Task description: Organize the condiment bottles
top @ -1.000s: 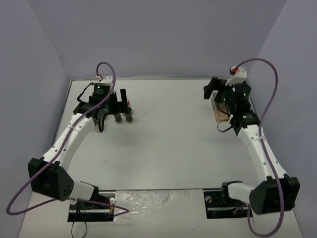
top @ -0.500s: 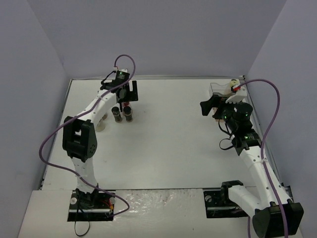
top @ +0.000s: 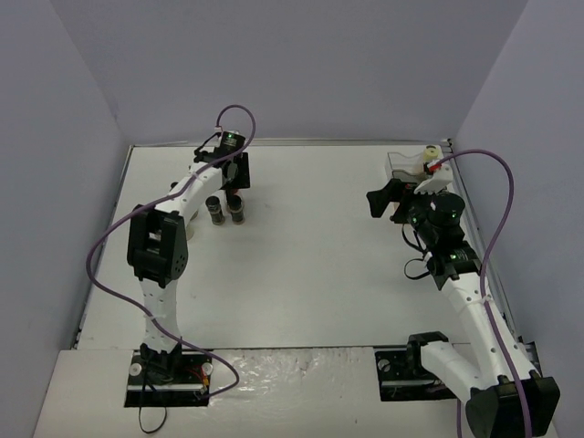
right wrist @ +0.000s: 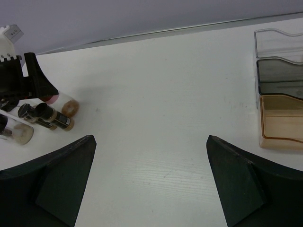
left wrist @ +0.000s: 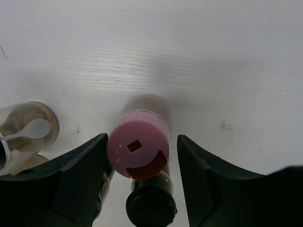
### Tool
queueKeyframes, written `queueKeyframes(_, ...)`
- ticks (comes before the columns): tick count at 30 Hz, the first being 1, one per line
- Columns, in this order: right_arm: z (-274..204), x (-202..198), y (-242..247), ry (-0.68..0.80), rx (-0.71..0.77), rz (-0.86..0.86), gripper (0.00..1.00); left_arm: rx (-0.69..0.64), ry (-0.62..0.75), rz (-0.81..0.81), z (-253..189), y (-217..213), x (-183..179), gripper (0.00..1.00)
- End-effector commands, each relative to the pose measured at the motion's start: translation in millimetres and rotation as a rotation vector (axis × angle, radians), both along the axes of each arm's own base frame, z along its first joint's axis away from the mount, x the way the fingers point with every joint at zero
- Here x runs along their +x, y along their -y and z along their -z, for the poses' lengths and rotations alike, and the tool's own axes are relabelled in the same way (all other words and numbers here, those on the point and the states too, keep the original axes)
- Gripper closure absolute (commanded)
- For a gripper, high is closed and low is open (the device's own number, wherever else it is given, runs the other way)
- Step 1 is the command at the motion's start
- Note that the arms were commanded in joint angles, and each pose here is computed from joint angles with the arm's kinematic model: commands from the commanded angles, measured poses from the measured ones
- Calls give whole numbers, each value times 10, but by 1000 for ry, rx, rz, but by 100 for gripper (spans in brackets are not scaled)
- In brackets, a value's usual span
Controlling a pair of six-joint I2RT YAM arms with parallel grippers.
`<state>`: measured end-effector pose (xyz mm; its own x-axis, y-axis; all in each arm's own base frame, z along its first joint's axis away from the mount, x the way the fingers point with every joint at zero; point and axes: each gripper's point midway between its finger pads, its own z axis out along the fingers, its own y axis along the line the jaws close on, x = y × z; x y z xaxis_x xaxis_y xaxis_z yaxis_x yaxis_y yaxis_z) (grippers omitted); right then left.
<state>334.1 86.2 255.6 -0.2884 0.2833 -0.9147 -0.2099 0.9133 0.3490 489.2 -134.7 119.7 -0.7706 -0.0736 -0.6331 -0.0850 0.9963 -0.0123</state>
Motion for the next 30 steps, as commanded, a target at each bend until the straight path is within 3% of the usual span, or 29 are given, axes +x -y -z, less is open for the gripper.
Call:
queueKeyframes(1, -324, 24, -24, 121, 9, -7, 0, -20, 100, 12, -392, 120, 178, 53)
queueKeyframes(5, -335, 22, -20, 122, 11, -5, 0, -26, 97, 32, -396, 193, 214, 65)
queueKeyframes(8, -365, 6, -17, 129, 12, -3, 0, -22, 120, 121, -506, 363, 234, 76)
queueKeyframes(11, -370, -3, 1, 133, 10, 6, 0, -51, 165, 242, -732, 686, 204, 80)
queueKeyframes(16, -332, -4, 23, 120, 4, 17, 0, -55, 186, 465, -922, 1431, -144, 80)
queueKeyframes(24, -252, -53, 83, 109, -17, 42, 0, -40, 120, 673, -679, 2161, -810, 78)
queueKeyframes(28, -193, -77, 97, 96, -22, 48, 0, -68, 106, 754, -631, 2456, -1088, 74)
queueKeyframes(30, -172, -86, 107, 95, -27, 51, 0, -85, 105, 772, -613, 2527, -1169, 67)
